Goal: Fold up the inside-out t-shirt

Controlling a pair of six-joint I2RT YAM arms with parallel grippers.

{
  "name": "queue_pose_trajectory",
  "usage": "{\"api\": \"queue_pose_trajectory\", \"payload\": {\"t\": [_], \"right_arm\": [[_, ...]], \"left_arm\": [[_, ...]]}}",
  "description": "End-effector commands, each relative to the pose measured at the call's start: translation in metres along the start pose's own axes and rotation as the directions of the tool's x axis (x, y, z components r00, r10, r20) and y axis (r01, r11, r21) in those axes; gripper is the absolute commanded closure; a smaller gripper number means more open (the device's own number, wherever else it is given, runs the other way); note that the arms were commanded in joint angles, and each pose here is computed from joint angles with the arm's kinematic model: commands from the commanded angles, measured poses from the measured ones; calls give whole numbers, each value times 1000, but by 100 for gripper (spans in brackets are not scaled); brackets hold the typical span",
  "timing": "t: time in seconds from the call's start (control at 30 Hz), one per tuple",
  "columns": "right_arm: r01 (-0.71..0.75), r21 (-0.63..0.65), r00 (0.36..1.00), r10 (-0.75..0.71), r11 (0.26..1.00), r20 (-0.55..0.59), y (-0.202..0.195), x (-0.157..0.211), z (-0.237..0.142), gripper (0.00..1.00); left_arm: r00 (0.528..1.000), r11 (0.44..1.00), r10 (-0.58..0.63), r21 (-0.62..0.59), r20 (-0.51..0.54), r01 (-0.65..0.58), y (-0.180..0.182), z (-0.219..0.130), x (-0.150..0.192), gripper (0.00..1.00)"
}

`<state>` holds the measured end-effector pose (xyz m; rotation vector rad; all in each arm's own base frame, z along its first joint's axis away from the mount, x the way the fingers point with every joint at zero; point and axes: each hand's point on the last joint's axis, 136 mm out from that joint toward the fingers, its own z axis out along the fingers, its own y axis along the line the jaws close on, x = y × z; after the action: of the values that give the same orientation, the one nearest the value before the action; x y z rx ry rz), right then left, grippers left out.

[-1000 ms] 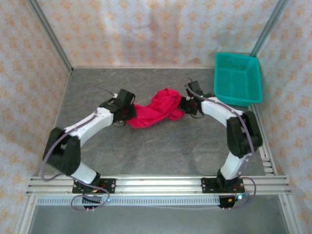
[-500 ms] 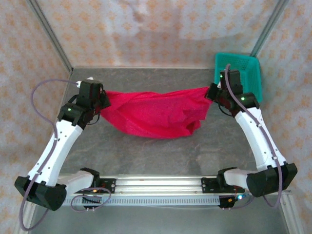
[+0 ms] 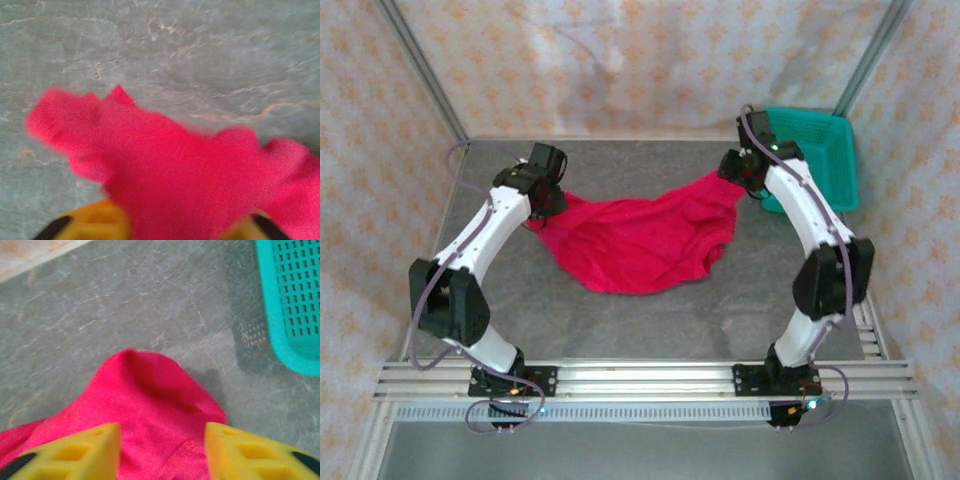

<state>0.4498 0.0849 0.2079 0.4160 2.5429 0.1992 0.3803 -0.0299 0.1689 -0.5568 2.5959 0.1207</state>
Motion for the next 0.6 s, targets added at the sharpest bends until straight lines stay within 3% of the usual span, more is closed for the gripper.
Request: {"api": "queue_pose_trajectory", "payload": {"t": [0.0, 0.07, 0.23, 0.57], "right_arm": [[-2, 52, 999, 4, 999, -47, -8, 5, -3, 41], [-5, 38, 999, 6, 999, -50, -8, 11, 1, 40], [-15, 41, 997, 18, 999, -73, -13, 27, 21, 40], [-23, 103, 988, 39, 994, -152, -26, 48, 67, 40]], "left_arm": [[1000, 997, -16, -73, 0, 16, 23, -14, -5, 39], [1000, 998, -25, -52, 18, 26, 24, -19, -4, 33], [999, 999, -29, 40, -15, 30, 10, -14, 2, 32], [969, 985, -48, 152, -244, 87, -18, 46, 54, 39]]}}
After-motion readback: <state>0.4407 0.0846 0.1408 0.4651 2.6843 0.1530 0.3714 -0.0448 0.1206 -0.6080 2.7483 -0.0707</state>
